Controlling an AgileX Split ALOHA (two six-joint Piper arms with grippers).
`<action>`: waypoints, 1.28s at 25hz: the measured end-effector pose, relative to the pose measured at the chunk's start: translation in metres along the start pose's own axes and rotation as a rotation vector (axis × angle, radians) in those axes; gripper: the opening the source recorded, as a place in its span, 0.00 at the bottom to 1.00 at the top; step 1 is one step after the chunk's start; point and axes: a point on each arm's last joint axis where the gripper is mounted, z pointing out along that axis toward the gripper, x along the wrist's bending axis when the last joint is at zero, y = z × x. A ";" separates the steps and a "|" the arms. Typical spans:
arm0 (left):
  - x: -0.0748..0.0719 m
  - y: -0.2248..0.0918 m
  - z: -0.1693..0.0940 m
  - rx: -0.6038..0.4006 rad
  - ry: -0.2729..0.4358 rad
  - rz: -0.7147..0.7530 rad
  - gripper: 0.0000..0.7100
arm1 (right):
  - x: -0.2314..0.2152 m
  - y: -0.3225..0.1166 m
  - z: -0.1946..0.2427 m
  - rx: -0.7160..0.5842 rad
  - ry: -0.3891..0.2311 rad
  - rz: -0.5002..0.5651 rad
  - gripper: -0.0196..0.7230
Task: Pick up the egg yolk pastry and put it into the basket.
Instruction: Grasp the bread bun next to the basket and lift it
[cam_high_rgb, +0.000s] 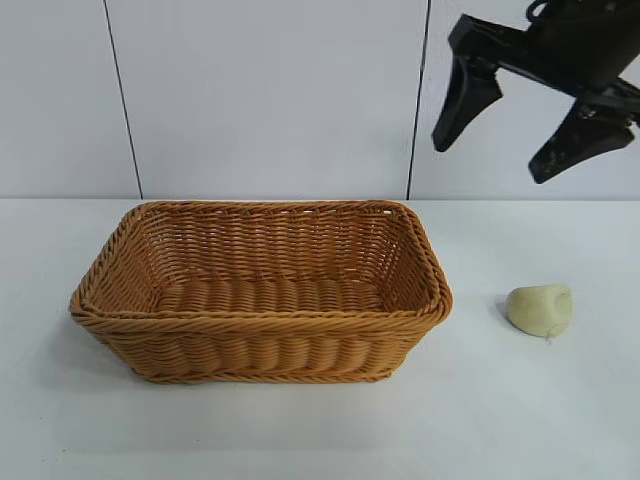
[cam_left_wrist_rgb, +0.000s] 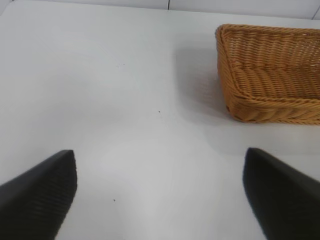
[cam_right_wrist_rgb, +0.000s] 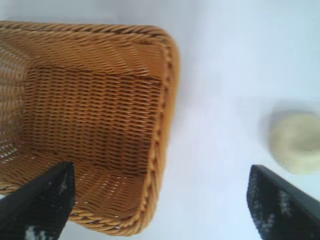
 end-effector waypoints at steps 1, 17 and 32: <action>0.000 0.000 0.000 0.000 0.000 0.000 0.98 | -0.007 0.002 -0.003 0.005 -0.016 0.010 0.89; 0.000 0.000 0.000 0.000 0.000 0.000 0.98 | -0.061 0.002 0.047 0.155 -0.158 0.062 0.89; 0.000 0.000 0.000 0.000 0.000 0.000 0.98 | -0.093 -0.017 0.141 0.283 -0.203 0.122 0.87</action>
